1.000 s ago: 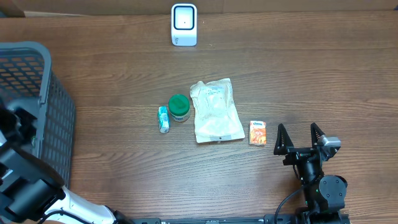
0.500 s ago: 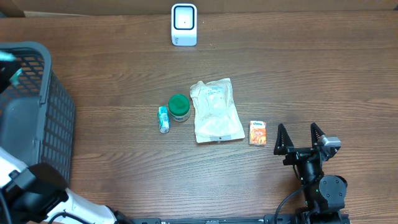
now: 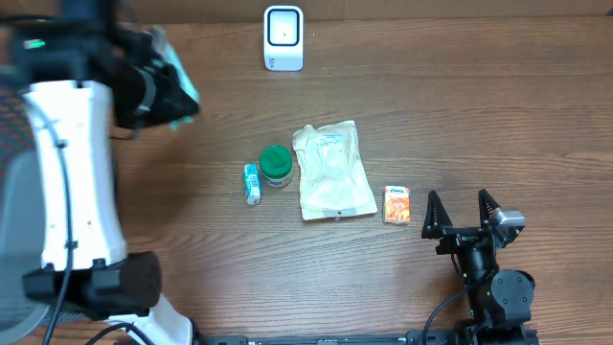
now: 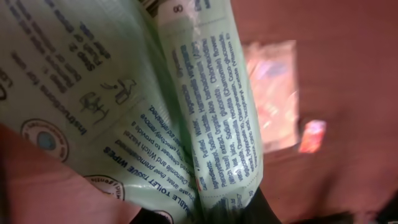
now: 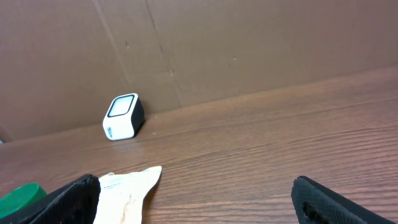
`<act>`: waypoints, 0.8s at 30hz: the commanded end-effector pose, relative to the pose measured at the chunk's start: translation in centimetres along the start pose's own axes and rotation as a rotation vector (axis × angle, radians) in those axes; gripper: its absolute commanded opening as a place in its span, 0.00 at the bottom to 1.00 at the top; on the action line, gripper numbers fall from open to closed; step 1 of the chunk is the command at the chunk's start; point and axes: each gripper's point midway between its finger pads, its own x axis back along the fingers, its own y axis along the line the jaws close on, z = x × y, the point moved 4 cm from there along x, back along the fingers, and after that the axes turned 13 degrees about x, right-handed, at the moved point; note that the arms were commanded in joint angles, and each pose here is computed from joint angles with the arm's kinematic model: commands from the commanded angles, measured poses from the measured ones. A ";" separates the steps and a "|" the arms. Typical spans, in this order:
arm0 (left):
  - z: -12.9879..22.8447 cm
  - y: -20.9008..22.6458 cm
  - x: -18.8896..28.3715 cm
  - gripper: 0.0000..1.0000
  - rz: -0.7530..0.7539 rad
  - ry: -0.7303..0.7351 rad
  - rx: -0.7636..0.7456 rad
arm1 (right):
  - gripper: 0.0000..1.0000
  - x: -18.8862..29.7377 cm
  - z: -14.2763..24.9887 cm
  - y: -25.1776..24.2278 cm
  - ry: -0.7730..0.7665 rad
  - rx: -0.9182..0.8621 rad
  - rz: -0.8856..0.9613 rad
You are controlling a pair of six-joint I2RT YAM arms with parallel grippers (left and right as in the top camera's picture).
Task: Scan the item barcode
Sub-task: 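Lift the wipes packet out and carry it beside the teal package, then release the wipes packet on the table and raise the left gripper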
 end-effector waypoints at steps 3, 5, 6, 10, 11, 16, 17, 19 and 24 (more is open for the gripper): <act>2.1 1.7 -5.2 0.04 -0.259 0.073 -0.004 | 1.00 0.0 0.1 0.0 -0.009 -0.004 -0.003; 2.8 1.9 -7.8 0.04 -0.274 0.113 -0.013 | 1.00 0.0 0.1 0.0 -0.008 -0.004 -0.003; 3.2 2.1 -9.1 0.05 -0.282 0.135 -0.019 | 1.00 0.0 0.1 0.0 -0.008 -0.004 -0.003; 5.1 3.7 -13.4 0.04 -0.318 0.211 -0.017 | 1.00 0.0 0.1 0.0 -0.008 -0.004 -0.003; 5.5 4.1 -14.3 0.04 -0.323 0.223 -0.012 | 1.00 0.0 0.1 0.0 -0.009 -0.004 -0.003; 6.8 5.6 -17.7 0.09 -0.318 0.248 -0.006 | 1.00 0.0 0.1 0.0 -0.008 -0.004 -0.003; 6.9 5.7 -18.1 0.20 -0.313 0.250 -0.006 | 1.00 0.0 0.1 0.0 -0.008 -0.004 -0.003; 7.1 5.7 -18.6 0.51 -0.297 0.253 -0.004 | 1.00 0.0 0.1 0.0 -0.008 -0.004 -0.003; 6.7 5.5 -18.5 0.93 -0.289 0.236 -0.007 | 1.00 0.0 0.1 0.0 -0.008 -0.004 -0.003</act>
